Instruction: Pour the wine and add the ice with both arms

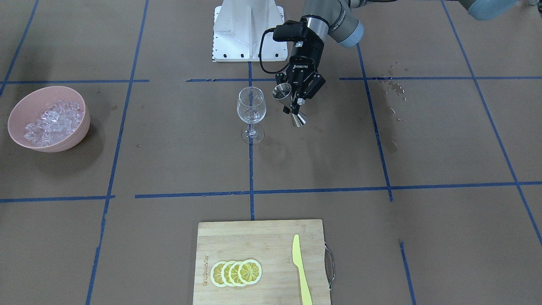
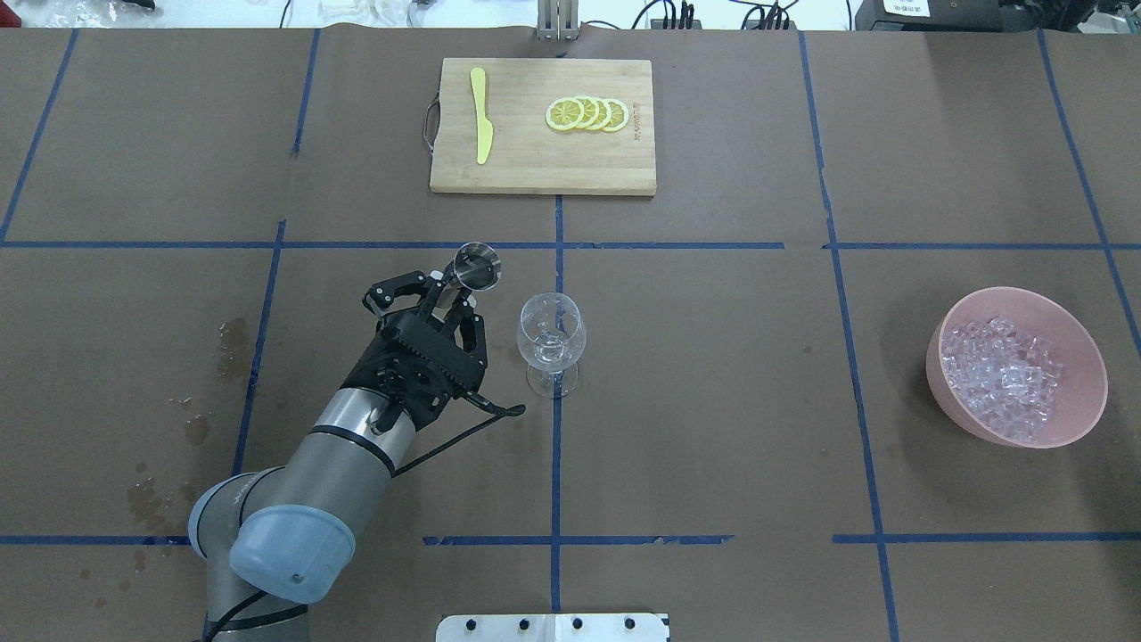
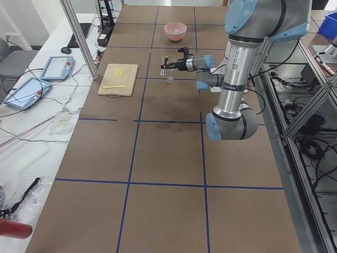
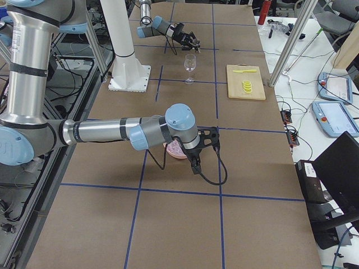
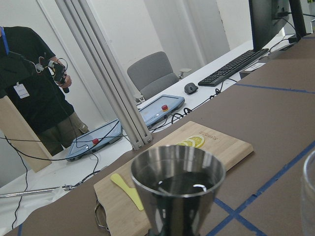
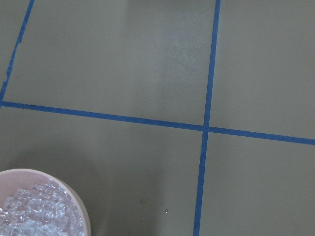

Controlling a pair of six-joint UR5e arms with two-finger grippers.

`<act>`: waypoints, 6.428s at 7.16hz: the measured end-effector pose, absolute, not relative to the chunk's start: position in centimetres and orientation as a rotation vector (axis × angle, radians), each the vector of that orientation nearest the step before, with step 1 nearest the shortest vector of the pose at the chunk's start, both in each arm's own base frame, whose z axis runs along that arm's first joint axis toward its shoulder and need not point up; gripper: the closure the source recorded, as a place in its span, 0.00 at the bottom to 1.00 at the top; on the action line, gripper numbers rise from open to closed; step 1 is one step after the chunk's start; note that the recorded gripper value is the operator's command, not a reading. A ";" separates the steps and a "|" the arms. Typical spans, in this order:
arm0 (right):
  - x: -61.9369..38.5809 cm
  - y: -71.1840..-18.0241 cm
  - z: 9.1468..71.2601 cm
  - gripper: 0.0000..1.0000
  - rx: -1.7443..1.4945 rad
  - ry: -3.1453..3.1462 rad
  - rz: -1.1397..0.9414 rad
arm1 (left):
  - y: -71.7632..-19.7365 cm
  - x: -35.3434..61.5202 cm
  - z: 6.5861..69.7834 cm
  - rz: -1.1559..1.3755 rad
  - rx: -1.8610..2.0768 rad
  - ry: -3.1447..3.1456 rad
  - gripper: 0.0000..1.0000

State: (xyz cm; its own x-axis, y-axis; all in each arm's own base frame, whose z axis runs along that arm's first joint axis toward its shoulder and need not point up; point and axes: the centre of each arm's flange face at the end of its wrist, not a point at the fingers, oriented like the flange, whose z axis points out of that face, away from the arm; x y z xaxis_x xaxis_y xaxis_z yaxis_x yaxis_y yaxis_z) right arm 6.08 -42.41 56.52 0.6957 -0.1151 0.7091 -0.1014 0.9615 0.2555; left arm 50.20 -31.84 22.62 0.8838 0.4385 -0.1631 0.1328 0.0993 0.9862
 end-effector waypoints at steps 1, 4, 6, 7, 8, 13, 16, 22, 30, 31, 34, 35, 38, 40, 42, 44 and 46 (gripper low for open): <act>6.1 -42.4 56.5 0.00 0.283 -0.805 -0.001 | -31.8 50.3 22.3 0.279 1.486 0.445 1.00; 6.1 -42.4 56.7 0.00 0.278 -0.804 0.004 | -31.7 50.5 22.1 0.435 1.534 0.296 1.00; 6.1 -42.3 57.0 0.00 0.264 -0.805 0.024 | -31.5 50.8 21.8 0.536 1.560 0.204 1.00; 6.1 -42.2 57.2 0.00 0.255 -0.807 0.040 | -31.4 51.0 21.4 0.581 1.574 0.161 1.00; 6.1 -42.0 57.4 0.00 0.247 -0.808 0.050 | -31.3 51.0 20.8 0.624 1.589 0.118 1.00; 6.1 -41.8 58.1 0.00 0.222 -0.810 0.081 | -31.5 50.9 19.7 0.770 1.620 -0.075 1.00; 6.1 -41.3 58.7 0.00 0.207 -0.810 0.089 | -31.8 50.2 19.7 0.765 1.609 -0.195 1.00; 6.1 -41.1 59.3 0.00 0.193 -0.810 0.100 | -31.5 49.5 19.1 0.770 1.610 -0.301 1.00; 6.1 -41.1 59.8 0.00 0.180 -0.815 0.106 | -31.7 50.3 21.2 0.553 1.692 0.282 1.00; 6.1 -41.2 59.8 0.00 0.180 -0.815 0.106 | -32.7 49.8 22.4 0.530 1.655 0.425 1.00; 6.1 -41.4 59.5 0.00 0.188 -0.817 0.102 | -35.0 45.7 29.6 0.327 1.448 0.752 1.00; 6.1 -41.4 59.4 0.00 0.190 -0.817 0.100 | -34.7 43.8 32.9 0.239 1.392 0.827 1.00; 6.1 -41.4 59.4 0.00 0.194 -0.817 0.095 | -32.7 37.0 42.5 0.031 1.300 0.989 1.00; 6.1 -41.3 59.2 0.00 0.196 -0.817 0.094 | -32.9 34.4 48.0 -0.185 1.284 0.942 1.00; 6.1 -41.3 59.1 0.00 0.199 -0.818 0.093 | -33.6 33.5 51.7 -0.308 1.318 0.810 1.00; 6.0 -41.3 59.1 0.00 0.200 -0.818 0.092 | -33.7 33.7 54.0 -0.320 1.302 0.770 1.00; 6.0 -41.3 59.1 0.00 0.200 -0.818 0.092 | -33.3 34.7 56.2 -0.303 1.242 0.792 1.00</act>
State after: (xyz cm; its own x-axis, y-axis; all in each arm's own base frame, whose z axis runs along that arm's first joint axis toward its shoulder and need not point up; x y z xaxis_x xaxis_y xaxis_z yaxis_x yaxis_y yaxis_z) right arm 6.05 -41.32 59.06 0.6813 0.0044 0.7320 -0.1587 0.9771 0.1418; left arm 34.68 -33.30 56.20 0.7034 0.2045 -0.6808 0.6071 0.3255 0.7249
